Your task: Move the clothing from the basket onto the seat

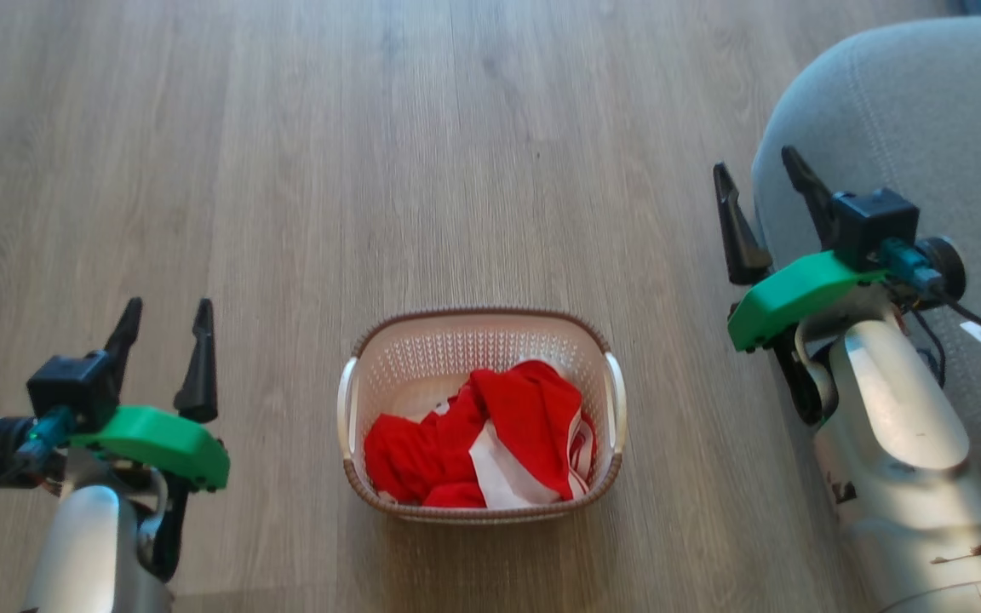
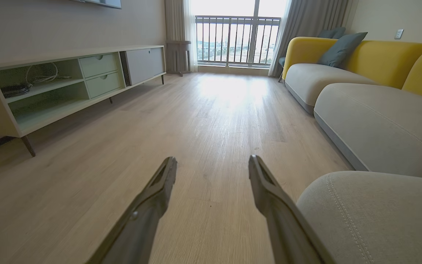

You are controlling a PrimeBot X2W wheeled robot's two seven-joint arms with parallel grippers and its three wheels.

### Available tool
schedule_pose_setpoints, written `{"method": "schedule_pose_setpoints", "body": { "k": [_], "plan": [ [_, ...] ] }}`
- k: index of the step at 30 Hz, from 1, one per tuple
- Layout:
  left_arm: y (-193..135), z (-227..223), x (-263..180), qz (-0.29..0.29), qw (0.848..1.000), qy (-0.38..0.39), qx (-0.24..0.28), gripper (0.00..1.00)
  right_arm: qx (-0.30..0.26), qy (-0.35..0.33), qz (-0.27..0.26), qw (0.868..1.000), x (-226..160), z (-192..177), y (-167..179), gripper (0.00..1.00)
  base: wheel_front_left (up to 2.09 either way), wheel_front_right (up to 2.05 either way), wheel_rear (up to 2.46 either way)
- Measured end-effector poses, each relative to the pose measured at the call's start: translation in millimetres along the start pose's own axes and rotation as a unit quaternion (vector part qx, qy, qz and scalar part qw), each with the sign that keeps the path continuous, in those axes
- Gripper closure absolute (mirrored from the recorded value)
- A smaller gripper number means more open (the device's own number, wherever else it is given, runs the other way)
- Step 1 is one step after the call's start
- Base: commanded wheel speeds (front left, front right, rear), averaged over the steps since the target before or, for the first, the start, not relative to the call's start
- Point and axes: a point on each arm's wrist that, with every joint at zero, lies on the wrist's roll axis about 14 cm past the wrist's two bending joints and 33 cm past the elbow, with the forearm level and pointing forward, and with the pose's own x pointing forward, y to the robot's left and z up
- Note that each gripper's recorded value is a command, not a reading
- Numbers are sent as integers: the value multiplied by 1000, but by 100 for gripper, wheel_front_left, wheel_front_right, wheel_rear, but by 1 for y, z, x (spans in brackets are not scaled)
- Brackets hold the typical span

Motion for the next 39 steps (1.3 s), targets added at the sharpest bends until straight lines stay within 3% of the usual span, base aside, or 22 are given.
{"method": "schedule_pose_setpoints", "body": {
  "k": [9, 20, 30, 39],
  "plan": [
    [-43, -56, 11, -62, 995, 72, -27, 0, -2, -29, 0, 1000, 33, 4, -5, 0, 0, 0, 0],
    [-104, -127, 50, -145, 975, 143, -89, 0, -11, -65, 5, 998, 98, -15, -12, 0, 0, 0, 0],
    [-148, -218, 70, -212, 944, 223, -116, 0, -25, -46, 11, 999, 141, -87, -17, 0, 0, 0, 0],
    [-189, -300, 58, -280, 905, 297, -117, 0, -27, 11, 16, 999, 142, -168, -22, 0, 0, 0, 0]
  ]
}}
